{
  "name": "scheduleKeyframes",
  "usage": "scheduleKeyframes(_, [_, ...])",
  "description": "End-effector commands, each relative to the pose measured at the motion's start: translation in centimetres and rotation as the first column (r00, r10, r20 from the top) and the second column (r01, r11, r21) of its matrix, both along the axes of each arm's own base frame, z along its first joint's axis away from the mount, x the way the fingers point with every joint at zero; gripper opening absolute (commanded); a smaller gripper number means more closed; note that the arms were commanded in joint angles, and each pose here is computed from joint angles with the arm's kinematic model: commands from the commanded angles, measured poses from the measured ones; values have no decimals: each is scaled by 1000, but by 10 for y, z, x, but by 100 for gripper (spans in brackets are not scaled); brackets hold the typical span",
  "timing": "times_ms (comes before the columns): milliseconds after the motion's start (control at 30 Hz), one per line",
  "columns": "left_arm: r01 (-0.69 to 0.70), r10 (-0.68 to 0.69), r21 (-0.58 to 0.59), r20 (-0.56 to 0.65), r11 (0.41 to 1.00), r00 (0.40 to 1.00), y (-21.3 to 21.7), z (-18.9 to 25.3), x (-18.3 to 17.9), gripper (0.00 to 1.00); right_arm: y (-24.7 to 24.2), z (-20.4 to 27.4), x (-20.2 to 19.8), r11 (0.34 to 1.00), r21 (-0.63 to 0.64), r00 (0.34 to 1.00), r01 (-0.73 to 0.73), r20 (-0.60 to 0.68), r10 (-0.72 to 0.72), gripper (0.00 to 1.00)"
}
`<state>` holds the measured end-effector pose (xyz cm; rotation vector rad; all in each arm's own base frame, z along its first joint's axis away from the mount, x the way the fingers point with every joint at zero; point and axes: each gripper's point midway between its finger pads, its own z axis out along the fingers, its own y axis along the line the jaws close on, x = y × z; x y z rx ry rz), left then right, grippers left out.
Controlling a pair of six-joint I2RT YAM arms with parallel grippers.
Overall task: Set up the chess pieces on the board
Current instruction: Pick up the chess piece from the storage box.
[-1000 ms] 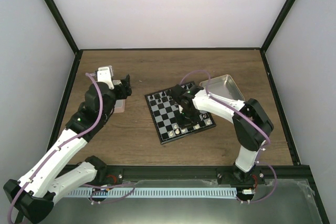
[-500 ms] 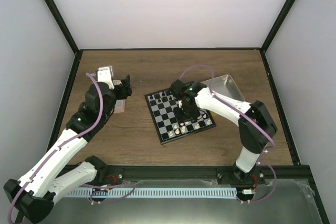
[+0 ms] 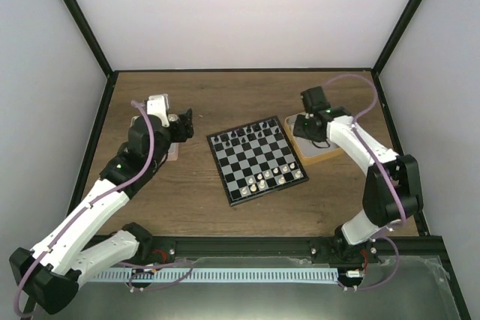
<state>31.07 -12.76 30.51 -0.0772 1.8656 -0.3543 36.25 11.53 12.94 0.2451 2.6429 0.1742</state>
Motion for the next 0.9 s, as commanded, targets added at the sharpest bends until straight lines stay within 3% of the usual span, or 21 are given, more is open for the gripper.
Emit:
scheduleKeyframes(0, [60, -60, -37, 0, 998, 998, -15, 1, 4, 79, -37, -11, 40, 996, -8, 993, 87, 82, -86, 45])
scheduleKeyframes(167, [78, -80, -55, -34, 995, 996, -24, -3, 9, 79, -33, -38, 67, 1000, -9, 999, -11, 42, 11, 48])
scheduleKeyframes(400, [96, -100, -75, -59, 993, 993, -31, -4, 13, 79, -15, -65, 83, 993, 44, 994, -106, -8, 106, 42])
scheduleKeyframes(700, [103, -110, -89, -81, 991, 991, -38, -6, 19, 79, -43, -99, 85, 993, -107, 996, -54, -77, 45, 44])
scheduleKeyframes(867, [112, -120, -91, -87, 990, 989, -42, -5, 23, 79, -49, -101, 85, 991, -129, 997, -24, -69, 16, 40])
